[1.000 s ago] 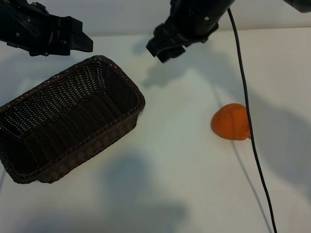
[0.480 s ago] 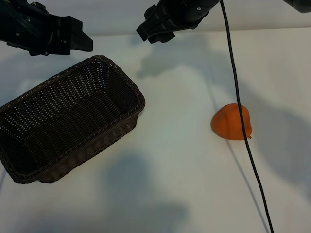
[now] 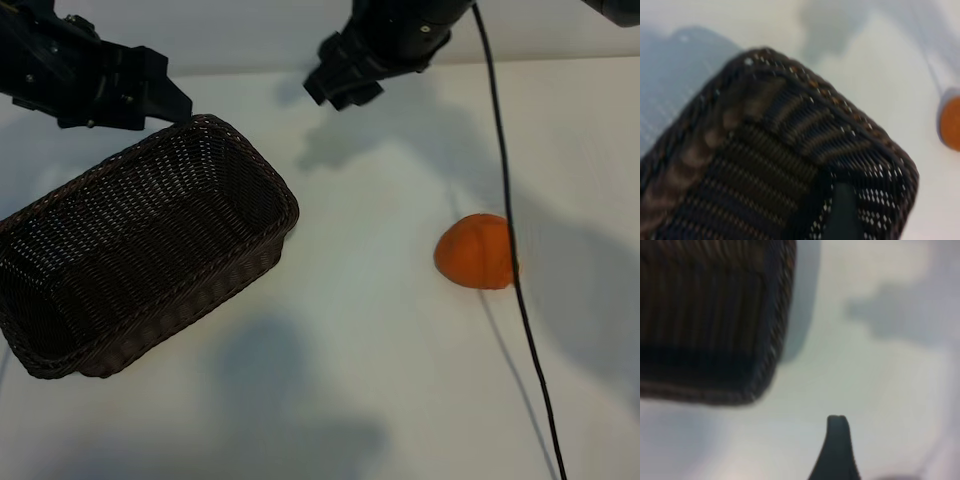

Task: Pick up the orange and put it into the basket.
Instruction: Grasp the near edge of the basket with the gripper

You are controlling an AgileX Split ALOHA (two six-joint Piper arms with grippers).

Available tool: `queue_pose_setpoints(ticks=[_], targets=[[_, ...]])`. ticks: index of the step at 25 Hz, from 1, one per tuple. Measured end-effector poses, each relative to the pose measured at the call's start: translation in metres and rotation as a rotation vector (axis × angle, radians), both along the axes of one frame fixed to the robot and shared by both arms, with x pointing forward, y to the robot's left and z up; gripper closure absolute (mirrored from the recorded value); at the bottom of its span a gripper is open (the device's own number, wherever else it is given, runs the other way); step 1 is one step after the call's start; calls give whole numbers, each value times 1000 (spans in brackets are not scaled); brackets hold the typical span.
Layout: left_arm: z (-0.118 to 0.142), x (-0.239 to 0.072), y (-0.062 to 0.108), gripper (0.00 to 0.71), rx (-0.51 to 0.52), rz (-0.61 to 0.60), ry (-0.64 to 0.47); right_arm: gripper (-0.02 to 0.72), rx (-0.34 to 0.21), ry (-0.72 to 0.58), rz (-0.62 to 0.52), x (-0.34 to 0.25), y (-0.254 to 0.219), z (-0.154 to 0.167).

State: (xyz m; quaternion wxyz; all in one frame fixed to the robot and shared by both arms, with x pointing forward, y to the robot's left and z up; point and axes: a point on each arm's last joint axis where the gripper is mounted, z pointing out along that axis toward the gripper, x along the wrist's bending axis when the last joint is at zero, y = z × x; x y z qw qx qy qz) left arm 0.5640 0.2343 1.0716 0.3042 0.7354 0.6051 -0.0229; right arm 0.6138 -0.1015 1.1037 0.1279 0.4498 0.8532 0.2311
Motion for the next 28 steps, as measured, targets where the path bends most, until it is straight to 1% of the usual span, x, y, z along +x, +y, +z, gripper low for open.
queue_pose_setpoints(ticks=[2,5,7,10,13,16,19,23,25,28], targets=[[10,-8,3,122,23,16,-9,144,-38,4,3,0,-3,-1],[26,-23,12,122,91,72,-12,144,-70,-4,2,0,-5,-2],[36,-35,19,122,153,114,-8,144,-70,-4,2,0,-5,-2],[47,-57,29,122,218,207,-6,144,-70,-4,2,0,-5,-2],[43,-80,38,122,250,310,23,144,-78,-9,2,1,-6,-2],[25,-101,44,122,269,397,68,144,-77,-13,1,1,-6,-1],[13,-120,50,122,298,461,94,144,-74,-18,1,1,-6,-1],[9,-146,58,122,319,565,75,144,-74,-18,1,1,-6,-1],[6,-156,64,122,354,619,58,144,-74,-18,1,1,-6,-1],[-6,-165,71,122,406,677,74,144,-74,-18,1,1,-6,-1]])
